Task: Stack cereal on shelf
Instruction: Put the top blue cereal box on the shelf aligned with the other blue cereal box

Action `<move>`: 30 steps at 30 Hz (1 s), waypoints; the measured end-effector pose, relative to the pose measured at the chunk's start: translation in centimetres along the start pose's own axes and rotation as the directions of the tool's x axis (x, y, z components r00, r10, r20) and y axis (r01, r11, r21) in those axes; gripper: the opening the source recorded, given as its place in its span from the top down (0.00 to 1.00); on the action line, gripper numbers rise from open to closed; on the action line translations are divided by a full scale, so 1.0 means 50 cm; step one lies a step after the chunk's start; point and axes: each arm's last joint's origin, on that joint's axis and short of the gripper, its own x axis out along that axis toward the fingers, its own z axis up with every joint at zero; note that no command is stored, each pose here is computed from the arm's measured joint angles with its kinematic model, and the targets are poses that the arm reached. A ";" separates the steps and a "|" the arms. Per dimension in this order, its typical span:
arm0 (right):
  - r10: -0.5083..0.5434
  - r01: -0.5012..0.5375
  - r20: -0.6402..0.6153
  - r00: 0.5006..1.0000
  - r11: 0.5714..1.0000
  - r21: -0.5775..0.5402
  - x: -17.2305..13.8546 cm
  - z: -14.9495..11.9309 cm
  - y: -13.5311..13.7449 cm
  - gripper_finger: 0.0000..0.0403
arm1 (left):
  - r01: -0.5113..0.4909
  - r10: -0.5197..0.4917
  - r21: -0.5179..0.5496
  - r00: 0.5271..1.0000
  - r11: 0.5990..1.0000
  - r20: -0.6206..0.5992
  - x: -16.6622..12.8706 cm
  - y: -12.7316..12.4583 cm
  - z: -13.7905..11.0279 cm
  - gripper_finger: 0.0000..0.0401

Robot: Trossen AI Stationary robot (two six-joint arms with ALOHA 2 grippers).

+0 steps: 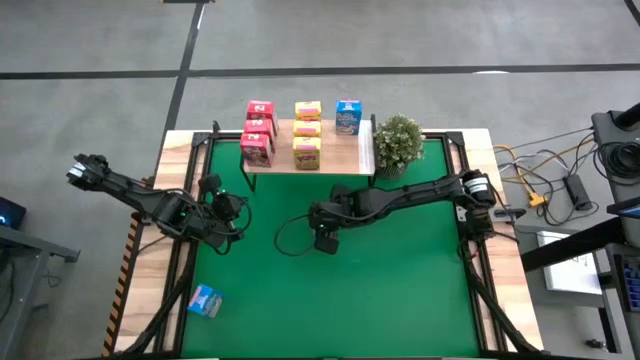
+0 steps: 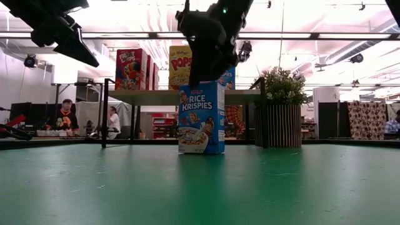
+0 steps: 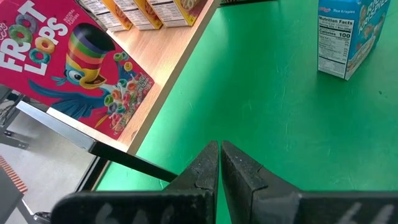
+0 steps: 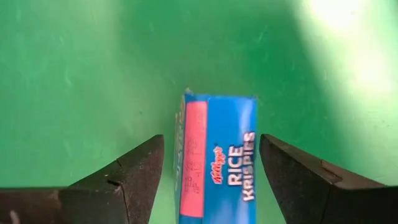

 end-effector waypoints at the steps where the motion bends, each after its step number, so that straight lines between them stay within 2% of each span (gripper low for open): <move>1: -0.003 0.003 -0.010 1.000 1.000 -0.010 0.006 -0.002 0.001 0.37 | 0.000 0.000 0.000 1.000 1.000 0.000 0.000 0.000 0.000 1.00; 7: -0.012 0.011 -0.036 0.999 0.999 -0.030 0.019 -0.007 0.003 0.40 | 0.000 0.000 0.000 1.000 1.000 0.000 0.000 0.000 0.000 1.00; 20: -0.009 0.007 -0.037 0.999 0.999 -0.045 0.019 -0.007 0.003 0.55 | 0.000 0.000 -0.001 1.000 1.000 0.000 0.000 0.000 0.000 1.00; 27: -0.001 -0.002 -0.042 0.999 0.998 -0.058 0.015 -0.008 0.002 0.57 | 0.000 0.000 -0.001 1.000 1.000 0.000 0.000 0.000 0.000 1.00; 30: 0.004 -0.011 -0.070 0.998 0.996 -0.092 -0.005 -0.007 -0.001 0.56 | 0.000 0.000 -0.001 1.000 1.000 0.000 0.000 0.000 0.000 1.00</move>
